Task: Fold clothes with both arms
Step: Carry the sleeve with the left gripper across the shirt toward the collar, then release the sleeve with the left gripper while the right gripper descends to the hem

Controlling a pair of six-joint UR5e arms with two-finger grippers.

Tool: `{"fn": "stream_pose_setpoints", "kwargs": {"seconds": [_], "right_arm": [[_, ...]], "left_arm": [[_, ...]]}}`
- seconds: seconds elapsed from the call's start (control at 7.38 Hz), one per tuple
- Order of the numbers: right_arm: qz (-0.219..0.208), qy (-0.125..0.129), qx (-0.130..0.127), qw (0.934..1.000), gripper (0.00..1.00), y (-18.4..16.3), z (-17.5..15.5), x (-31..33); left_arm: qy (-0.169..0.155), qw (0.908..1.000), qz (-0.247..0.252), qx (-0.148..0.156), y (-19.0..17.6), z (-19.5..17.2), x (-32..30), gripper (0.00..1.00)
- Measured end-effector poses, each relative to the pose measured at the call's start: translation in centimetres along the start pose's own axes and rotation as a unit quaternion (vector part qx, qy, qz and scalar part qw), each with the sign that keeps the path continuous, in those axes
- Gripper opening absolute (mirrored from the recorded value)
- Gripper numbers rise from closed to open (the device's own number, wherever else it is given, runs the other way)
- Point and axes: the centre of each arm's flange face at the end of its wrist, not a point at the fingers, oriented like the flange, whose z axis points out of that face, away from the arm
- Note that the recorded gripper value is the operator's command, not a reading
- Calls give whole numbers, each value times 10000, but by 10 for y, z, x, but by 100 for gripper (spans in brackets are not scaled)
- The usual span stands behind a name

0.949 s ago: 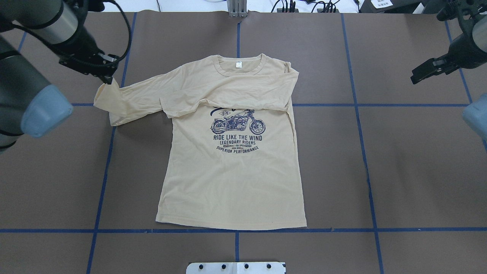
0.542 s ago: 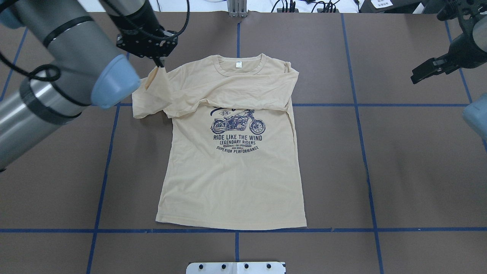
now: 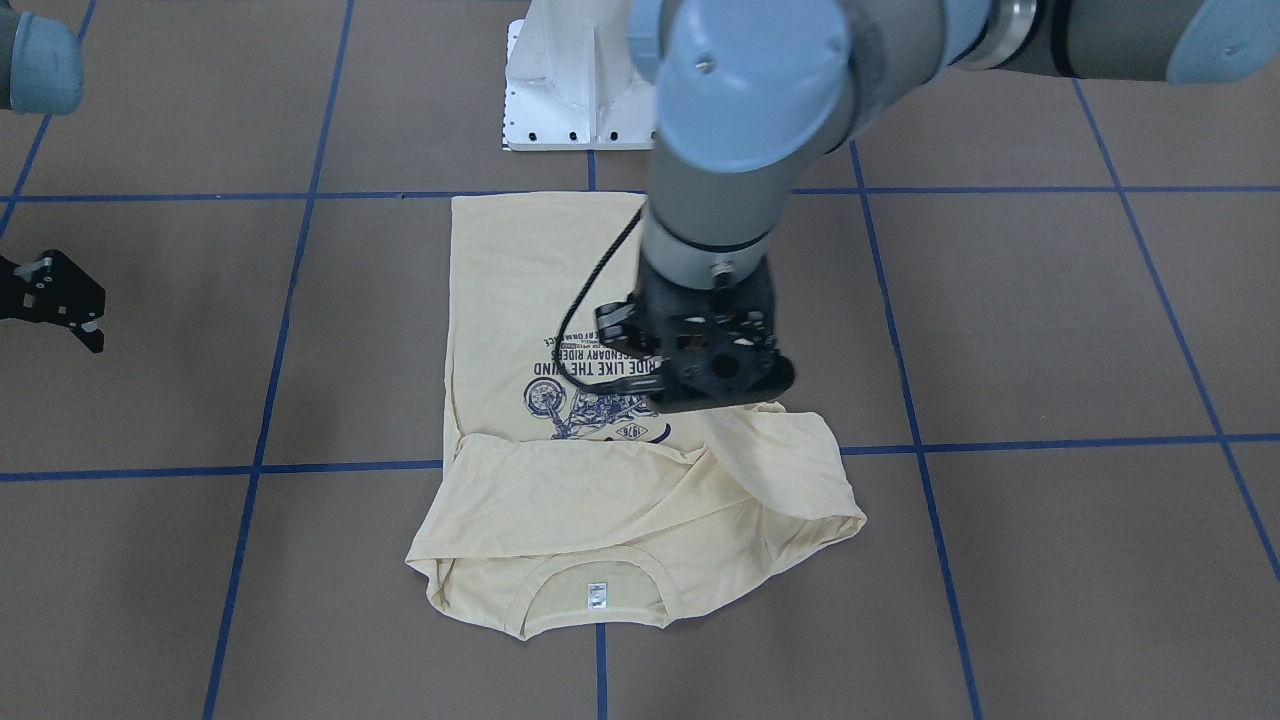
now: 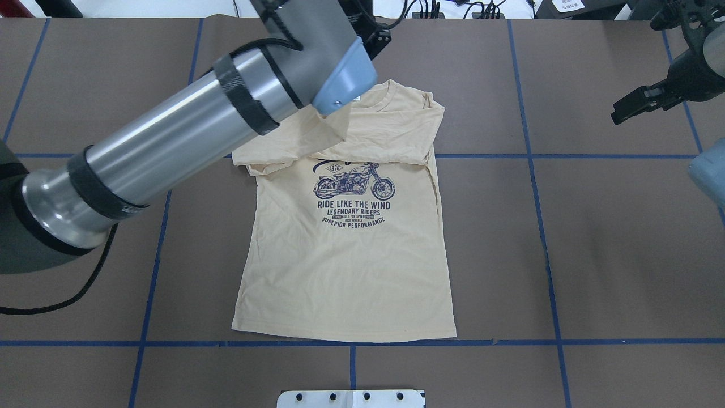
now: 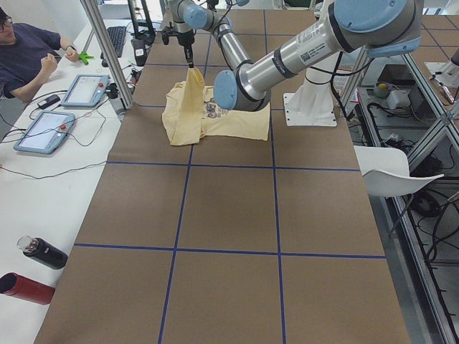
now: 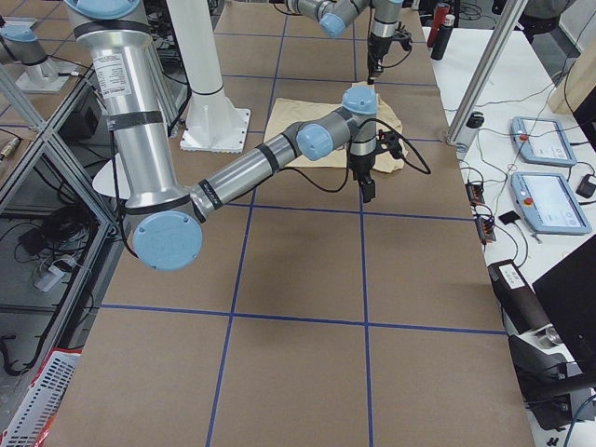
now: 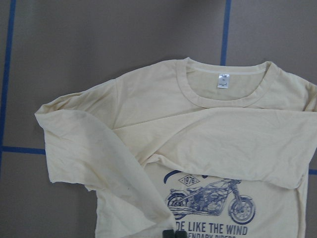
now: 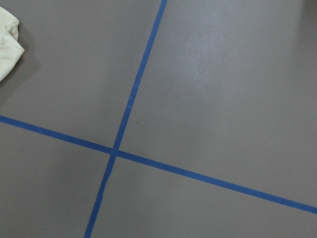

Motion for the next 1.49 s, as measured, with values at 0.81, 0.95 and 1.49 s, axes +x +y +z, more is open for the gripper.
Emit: {"fn": "stream_pose_setpoints", "kwargs": {"seconds": [0.81,0.95,1.49], "right_arm": [[66,-23,30,10000,100,0,-3,-3],[65,-25,30,10000,100,0,-3,-3],[379,-126,90,9992,100,-9,-5,-28]], "left_arm": [[487,9931,-1033,252,46,129,87,100],[573,9928,-1010,295,47,130,89,100],[914,9953,95,289,69,110,51,100]]}}
